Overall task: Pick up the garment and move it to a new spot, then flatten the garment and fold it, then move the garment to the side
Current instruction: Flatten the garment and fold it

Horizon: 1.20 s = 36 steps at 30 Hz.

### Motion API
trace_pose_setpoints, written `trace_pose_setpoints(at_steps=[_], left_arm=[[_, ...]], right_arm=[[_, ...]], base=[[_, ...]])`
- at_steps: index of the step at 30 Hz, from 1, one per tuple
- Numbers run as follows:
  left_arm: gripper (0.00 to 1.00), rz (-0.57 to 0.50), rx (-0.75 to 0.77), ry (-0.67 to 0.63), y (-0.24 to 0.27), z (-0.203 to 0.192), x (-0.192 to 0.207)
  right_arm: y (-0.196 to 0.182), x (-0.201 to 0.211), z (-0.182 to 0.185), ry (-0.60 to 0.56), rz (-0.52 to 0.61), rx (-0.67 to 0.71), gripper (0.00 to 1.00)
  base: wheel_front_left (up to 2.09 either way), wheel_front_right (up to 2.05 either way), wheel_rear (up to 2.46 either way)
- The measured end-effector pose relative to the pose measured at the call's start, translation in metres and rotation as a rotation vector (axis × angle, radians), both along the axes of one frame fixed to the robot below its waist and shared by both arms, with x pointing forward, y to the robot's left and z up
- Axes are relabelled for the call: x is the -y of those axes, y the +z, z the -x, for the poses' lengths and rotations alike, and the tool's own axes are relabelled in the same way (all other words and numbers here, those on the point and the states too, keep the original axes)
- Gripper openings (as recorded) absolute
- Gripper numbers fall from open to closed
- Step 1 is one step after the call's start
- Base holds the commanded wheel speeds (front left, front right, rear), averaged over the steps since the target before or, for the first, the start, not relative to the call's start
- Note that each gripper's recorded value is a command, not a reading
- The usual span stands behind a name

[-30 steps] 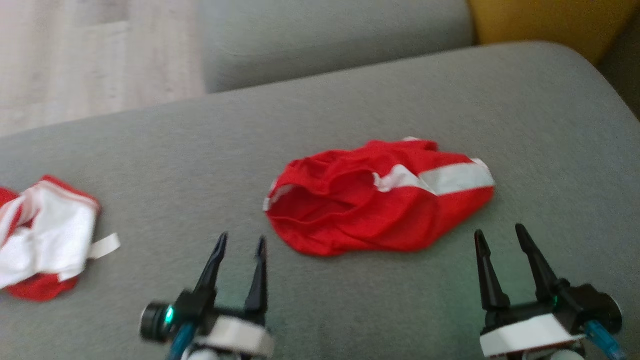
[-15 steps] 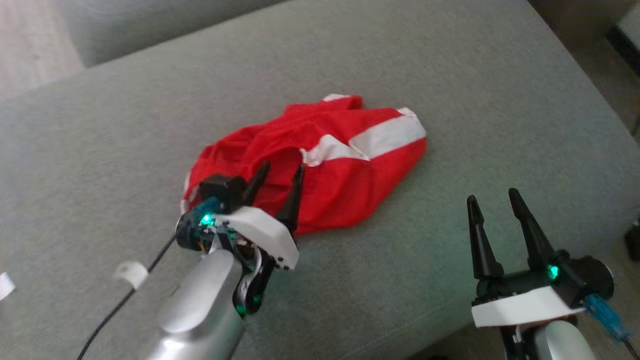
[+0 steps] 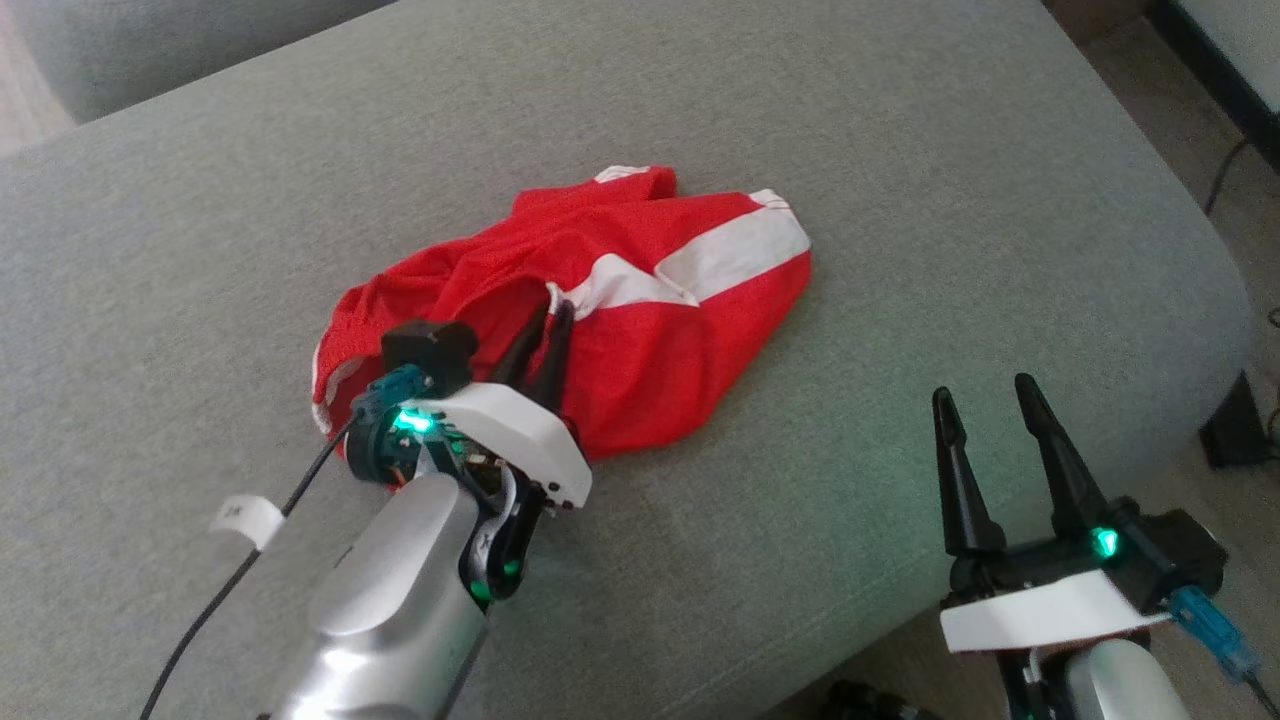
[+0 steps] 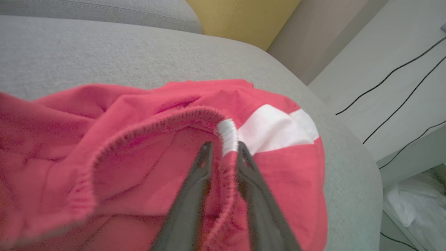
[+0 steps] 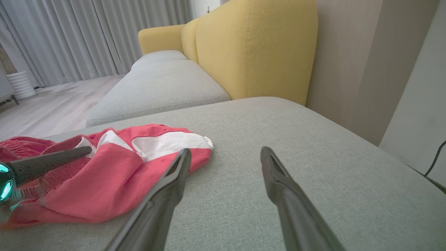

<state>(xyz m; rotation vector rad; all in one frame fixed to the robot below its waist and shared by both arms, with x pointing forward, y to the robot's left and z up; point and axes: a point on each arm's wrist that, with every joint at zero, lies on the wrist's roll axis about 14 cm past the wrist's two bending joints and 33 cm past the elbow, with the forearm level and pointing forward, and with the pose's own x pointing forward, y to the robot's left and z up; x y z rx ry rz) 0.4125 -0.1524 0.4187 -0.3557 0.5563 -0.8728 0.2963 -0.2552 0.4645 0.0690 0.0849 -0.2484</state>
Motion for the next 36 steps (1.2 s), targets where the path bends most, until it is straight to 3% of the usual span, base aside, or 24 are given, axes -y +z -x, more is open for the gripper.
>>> trace_pose_setpoints(at_steps=[2, 8, 14, 22, 28, 36], left_arm=[[0.00, 0.020, 0.007, 0.002, 0.005, -0.001, -0.001], [0.00, 0.111, 0.055, 0.006, 0.033, -0.003, -0.008], [0.00, 0.160, 0.114, 0.097, 0.052, -0.009, -0.046], [0.00, -0.004, 0.102, 0.329, 0.020, 0.011, -0.170], [0.00, -0.115, 0.151, 0.548, 0.025, 0.015, -0.259], [0.00, -0.133, 0.191, 0.651, 0.037, 0.024, -0.293]], right_arm=[[0.000, -0.001, -0.002, 0.007, -0.002, 0.001, 1.00], [-0.003, -0.013, -0.017, 0.057, -0.013, 0.004, 1.00], [-0.008, -0.033, -0.035, 0.139, -0.022, 0.004, 1.00], [-0.021, -0.083, -0.064, 0.305, -0.069, -0.010, 1.00], [-0.030, -0.134, -0.081, 0.443, -0.173, -0.022, 1.00], [-0.032, -0.186, -0.079, 0.573, -0.326, -0.042, 1.00]], base=[[0.00, 0.00, 0.00], [0.00, 0.00, 0.00], [0.00, 0.00, 0.00], [0.00, 0.00, 0.00], [0.00, 0.00, 0.00], [0.00, 0.00, 0.00]])
